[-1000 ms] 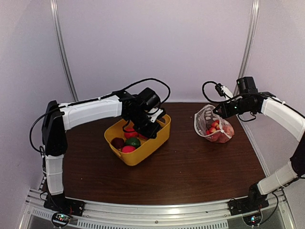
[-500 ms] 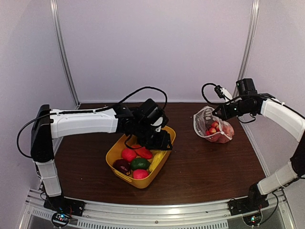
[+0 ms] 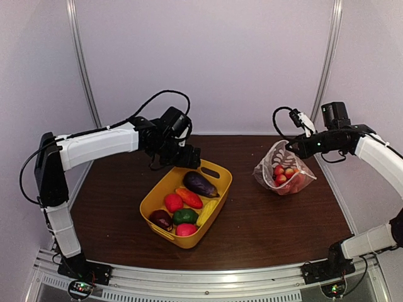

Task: Place the food in the zip-top bag and seal the zipper
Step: Pick up the fake vegetable from the bin.

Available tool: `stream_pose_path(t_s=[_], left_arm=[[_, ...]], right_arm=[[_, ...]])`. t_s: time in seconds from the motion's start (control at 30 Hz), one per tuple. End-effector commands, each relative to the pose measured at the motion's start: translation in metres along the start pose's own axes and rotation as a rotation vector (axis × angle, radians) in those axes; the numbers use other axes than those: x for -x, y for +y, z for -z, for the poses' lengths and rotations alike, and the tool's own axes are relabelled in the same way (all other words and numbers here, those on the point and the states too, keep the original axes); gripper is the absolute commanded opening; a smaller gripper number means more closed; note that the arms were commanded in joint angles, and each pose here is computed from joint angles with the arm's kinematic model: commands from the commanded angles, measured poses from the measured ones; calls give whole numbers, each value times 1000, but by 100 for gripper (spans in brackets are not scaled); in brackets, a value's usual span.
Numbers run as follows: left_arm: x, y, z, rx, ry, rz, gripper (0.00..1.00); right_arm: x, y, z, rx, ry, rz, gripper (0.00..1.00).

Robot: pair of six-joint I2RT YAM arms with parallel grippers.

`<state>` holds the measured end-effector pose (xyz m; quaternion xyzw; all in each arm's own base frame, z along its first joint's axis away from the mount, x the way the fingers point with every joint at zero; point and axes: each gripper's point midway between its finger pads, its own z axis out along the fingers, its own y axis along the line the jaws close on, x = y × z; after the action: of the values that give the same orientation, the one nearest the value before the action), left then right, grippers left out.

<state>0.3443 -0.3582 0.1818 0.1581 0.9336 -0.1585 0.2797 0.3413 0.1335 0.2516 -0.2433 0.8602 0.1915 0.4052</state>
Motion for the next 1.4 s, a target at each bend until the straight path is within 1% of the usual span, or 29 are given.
stream_pose_path(t_s=[0.0, 0.07, 0.23, 0.33, 0.47, 0.6, 0.67, 0.77, 0.87, 1.0, 1.1, 1.27, 1.37], left_arm=[[1, 3, -27, -37, -70, 164, 89], [4, 0, -39, -64, -106, 226, 88], [-4, -7, -63, -126, -110, 343, 83], [-11, -2, -77, -110, -102, 399, 84], [-18, 2, -95, -87, -84, 439, 85], [-20, 3, -102, -80, -78, 483, 88], [-28, 0, -97, -103, -47, 523, 88], [-37, -6, -89, -125, -40, 550, 88], [-49, -2, -101, -108, -2, 554, 88], [-63, -7, -117, -127, 59, 523, 82], [-61, -12, -118, -151, 60, 494, 75], [-35, -25, -98, -202, -5, 411, 57], [-15, -34, -70, -233, -52, 358, 50]], right_arm=[[-4, 3, -4, 20, 10, -9, 0], [-4, 3, -5, 27, 11, -15, 0], [-6, 4, -6, 35, 14, -18, 0], [-10, 5, -8, 40, 17, -19, 0], [-12, 7, -7, 46, 11, -23, 0], [-9, 11, -4, 59, 1, -22, 0], [-8, 12, -2, 62, -5, -23, 0], [-9, 13, 0, 66, -12, -23, 0], [-8, 14, 0, 66, -27, -21, 0], [-7, 16, 3, 69, -30, -20, 0], [-7, 16, 6, 67, -36, -16, 0], [-9, 14, 9, 41, -40, -8, 0], [-5, 15, 14, 34, -43, -3, 0]])
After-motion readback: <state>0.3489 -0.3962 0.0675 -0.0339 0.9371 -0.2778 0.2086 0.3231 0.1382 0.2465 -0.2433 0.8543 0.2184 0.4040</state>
